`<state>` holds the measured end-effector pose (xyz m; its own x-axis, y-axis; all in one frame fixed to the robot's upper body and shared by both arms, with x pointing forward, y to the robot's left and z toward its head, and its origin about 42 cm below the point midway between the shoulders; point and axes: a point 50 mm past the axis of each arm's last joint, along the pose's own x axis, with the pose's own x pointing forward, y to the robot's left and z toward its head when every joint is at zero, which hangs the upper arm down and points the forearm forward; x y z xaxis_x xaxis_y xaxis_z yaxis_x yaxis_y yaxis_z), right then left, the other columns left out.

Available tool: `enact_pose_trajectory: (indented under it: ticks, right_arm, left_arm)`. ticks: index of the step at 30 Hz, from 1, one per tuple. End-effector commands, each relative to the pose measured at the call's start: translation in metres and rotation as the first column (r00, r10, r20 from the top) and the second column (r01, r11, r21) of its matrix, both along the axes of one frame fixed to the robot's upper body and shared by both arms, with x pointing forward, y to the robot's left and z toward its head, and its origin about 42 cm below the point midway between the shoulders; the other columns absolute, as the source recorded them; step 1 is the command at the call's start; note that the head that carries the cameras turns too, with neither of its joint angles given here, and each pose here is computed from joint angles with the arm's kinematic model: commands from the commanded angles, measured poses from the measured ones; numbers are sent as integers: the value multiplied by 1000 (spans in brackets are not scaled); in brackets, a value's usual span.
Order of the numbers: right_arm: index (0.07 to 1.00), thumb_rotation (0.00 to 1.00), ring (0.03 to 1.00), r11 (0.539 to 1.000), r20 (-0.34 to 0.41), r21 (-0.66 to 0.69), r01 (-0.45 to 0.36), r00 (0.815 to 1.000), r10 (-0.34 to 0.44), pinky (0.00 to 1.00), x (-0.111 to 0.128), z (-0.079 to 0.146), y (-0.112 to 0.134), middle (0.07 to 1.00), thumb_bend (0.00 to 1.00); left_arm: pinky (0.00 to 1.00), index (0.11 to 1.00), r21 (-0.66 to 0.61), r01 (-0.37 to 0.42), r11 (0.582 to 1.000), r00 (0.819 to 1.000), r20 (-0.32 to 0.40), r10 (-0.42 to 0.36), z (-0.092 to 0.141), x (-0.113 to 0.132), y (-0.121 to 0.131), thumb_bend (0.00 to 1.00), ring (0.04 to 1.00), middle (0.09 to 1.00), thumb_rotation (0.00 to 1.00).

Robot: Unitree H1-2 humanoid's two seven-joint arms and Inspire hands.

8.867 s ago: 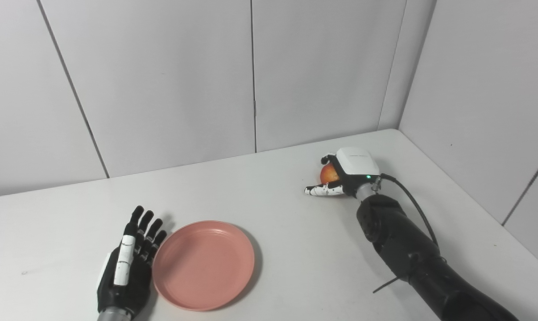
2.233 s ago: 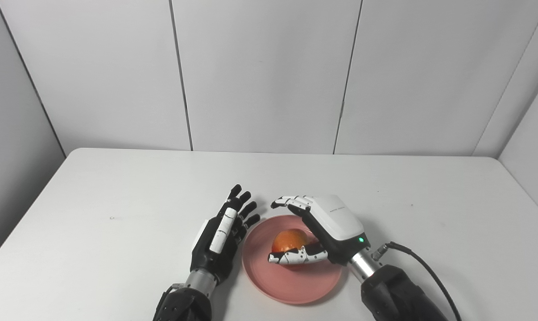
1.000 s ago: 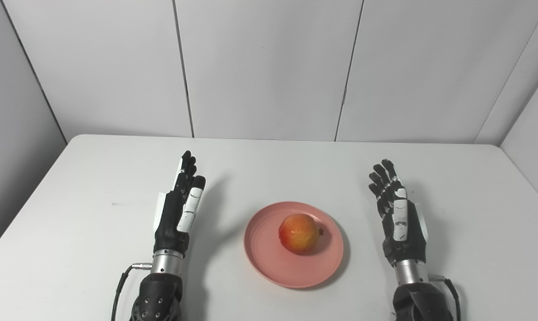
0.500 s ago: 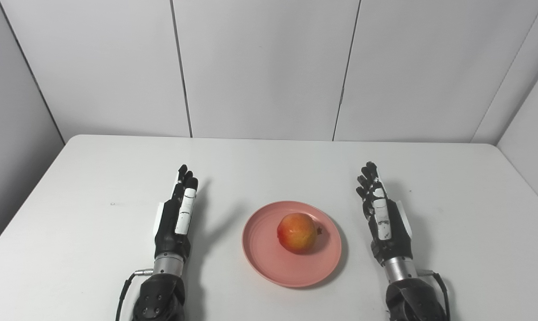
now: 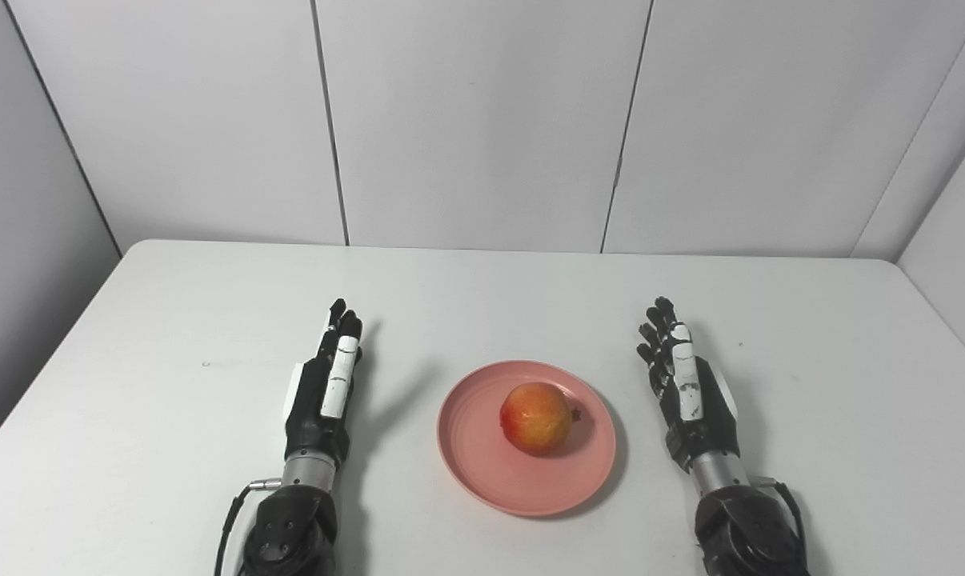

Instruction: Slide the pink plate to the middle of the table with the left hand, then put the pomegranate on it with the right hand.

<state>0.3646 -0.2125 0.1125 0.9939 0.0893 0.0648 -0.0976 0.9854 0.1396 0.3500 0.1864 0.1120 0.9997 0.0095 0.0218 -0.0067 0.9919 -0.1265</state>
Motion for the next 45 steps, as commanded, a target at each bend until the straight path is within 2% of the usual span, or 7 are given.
enact_pose_trajectory:
  ticks: [1,30,37,40,45]
  right_arm:
    - [1000,1000,1000,1000,-57,27,4,998,-2,1000,-8,-15,0,1000,865]
    - [1000,1000,1000,999,-60,39,2,998,1,1000,-10,-13,2,1000,843]
    - [1000,999,1000,999,-68,46,6,998,-3,1000,-4,-19,1,1000,835]
    - [996,975,1000,997,-83,76,17,996,-11,1000,-3,-21,0,1000,854]
    - [996,972,1000,996,-84,86,27,996,-20,1000,-4,-24,-1,1000,875]
  left_arm:
    - [1000,1000,-1,23,1000,998,64,-23,15,10,-8,747,1000,1000,852]
    - [1000,1000,20,44,999,996,81,-45,15,10,-8,777,1000,1000,850]
    - [1000,1000,12,52,999,996,78,-53,9,16,-7,784,1000,1000,848]
    - [1000,1000,13,47,999,996,79,-48,7,19,-6,813,1000,1000,853]
    - [1000,1000,8,46,999,995,84,-47,5,16,-4,794,1000,1000,849]
